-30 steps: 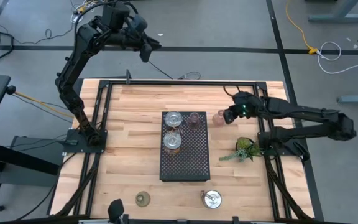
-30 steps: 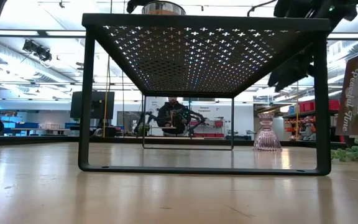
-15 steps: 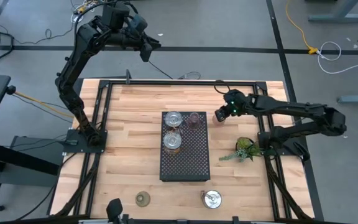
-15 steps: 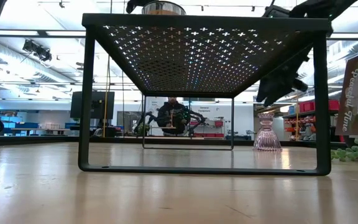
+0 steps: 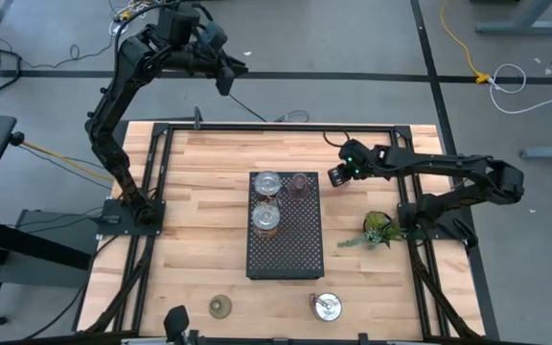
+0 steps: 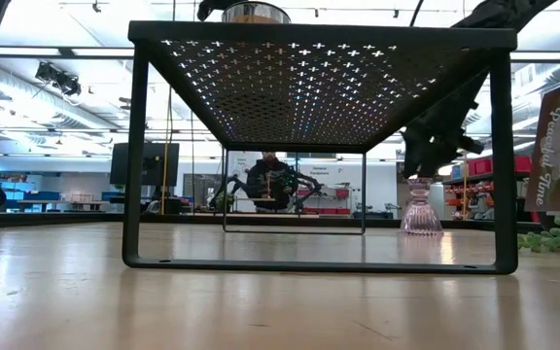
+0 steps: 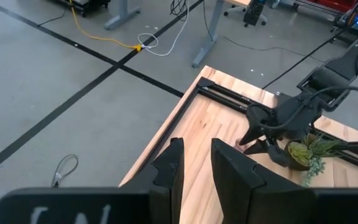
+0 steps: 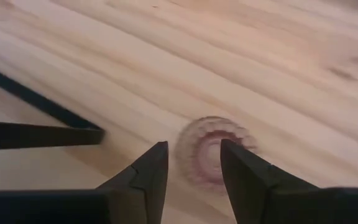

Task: Pick & Place candle stick holders
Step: Put the pink glass candle holder on the shelf

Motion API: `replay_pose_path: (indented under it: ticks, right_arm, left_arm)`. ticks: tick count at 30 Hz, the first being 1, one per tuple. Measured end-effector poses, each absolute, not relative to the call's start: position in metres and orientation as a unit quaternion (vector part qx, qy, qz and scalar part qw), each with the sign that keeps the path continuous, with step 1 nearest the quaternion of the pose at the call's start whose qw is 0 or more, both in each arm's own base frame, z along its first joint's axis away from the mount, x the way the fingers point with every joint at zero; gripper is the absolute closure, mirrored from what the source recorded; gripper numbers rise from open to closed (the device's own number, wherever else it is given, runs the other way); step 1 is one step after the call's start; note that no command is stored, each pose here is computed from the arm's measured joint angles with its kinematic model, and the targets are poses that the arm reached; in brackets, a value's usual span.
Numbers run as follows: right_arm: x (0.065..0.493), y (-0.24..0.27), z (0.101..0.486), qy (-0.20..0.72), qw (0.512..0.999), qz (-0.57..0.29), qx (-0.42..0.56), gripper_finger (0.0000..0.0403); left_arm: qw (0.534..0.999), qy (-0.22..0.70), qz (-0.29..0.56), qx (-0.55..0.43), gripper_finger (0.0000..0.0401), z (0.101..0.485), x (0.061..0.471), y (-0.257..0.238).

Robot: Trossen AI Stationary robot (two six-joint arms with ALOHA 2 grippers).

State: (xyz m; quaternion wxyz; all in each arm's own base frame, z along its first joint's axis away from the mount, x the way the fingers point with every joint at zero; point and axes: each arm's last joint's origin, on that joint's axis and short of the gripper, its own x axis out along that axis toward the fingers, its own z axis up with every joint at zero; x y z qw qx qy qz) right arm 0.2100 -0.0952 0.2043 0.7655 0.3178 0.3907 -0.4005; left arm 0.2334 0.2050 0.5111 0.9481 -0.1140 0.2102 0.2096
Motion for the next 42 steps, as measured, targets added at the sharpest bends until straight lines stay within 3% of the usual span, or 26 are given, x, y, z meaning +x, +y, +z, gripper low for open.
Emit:
replay_pose_path:
  ticks: [6, 42]
  right_arm:
    - [0.211, -0.096, 0.214, 0.356, 0.789, -0.391, 0.313, 0.0257]
    - [0.189, -0.101, 0.213, 0.408, 0.754, -0.420, 0.298, 0.0257]
  left_arm:
    - [0.951, 0.216, 0.204, -0.088, 0.0316, 0.511, 0.233, 0.205]
    - [0.950, 0.216, 0.206, -0.091, 0.0316, 0.511, 0.233, 0.205]
